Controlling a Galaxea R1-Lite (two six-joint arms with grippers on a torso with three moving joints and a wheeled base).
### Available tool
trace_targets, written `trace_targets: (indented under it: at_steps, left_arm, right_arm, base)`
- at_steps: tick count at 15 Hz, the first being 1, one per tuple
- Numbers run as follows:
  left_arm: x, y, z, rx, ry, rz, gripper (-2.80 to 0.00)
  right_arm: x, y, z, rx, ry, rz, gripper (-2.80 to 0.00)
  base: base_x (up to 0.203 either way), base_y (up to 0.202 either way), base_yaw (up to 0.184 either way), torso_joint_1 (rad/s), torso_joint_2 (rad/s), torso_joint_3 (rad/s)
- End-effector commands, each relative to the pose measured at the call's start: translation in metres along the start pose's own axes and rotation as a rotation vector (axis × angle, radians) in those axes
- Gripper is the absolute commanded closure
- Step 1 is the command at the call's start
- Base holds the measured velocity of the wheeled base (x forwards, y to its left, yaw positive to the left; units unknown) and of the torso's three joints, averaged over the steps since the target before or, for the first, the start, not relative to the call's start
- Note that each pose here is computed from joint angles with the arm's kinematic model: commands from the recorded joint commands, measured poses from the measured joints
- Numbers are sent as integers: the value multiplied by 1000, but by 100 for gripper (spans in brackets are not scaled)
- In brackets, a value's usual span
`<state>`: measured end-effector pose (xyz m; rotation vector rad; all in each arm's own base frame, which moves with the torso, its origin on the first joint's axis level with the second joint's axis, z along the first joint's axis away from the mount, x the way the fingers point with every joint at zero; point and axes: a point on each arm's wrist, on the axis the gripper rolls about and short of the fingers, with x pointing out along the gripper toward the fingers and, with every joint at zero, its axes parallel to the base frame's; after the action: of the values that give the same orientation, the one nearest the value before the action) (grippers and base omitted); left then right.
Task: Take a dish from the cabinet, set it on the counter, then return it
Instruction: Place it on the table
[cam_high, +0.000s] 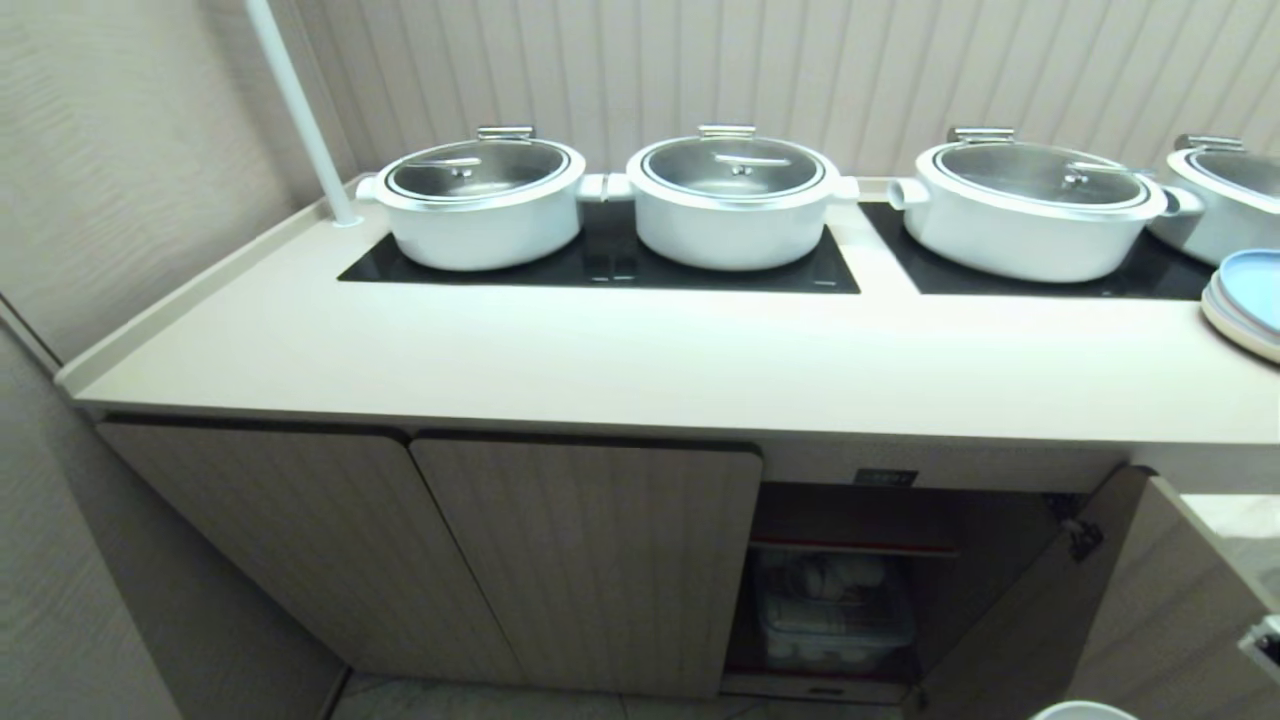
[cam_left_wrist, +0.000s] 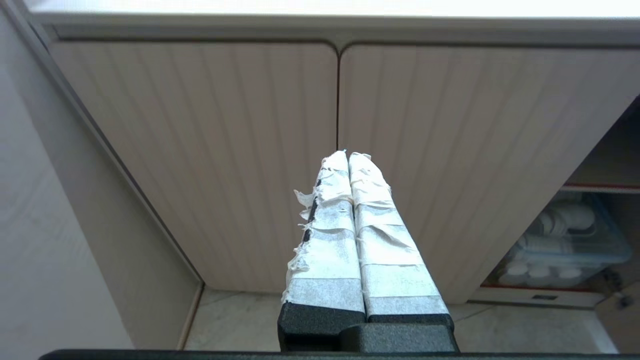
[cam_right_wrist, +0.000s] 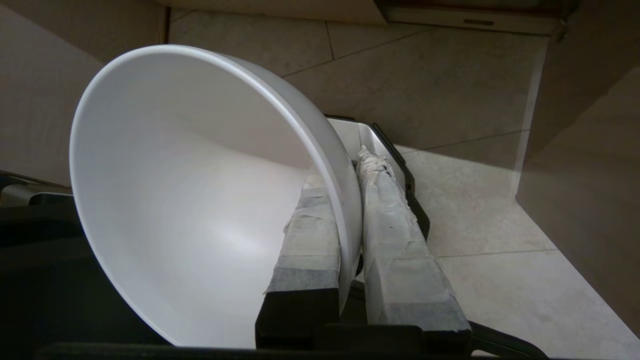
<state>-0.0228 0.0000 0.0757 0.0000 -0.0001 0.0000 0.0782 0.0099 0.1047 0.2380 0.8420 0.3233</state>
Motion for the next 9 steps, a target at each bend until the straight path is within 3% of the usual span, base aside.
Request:
trace_targets:
  at_steps: [1,9]
  left_arm:
    - [0,0,0,0,0,-1,0]
    - [0,0,0,0,0,-1,0]
  right_arm:
    - [1,0,0,1,6,2,0]
    - [1,0,1,2,6,3,0]
  base:
    - [0,0,0,224,-456,-240]
    - [0,0,0,176,-360,-191]
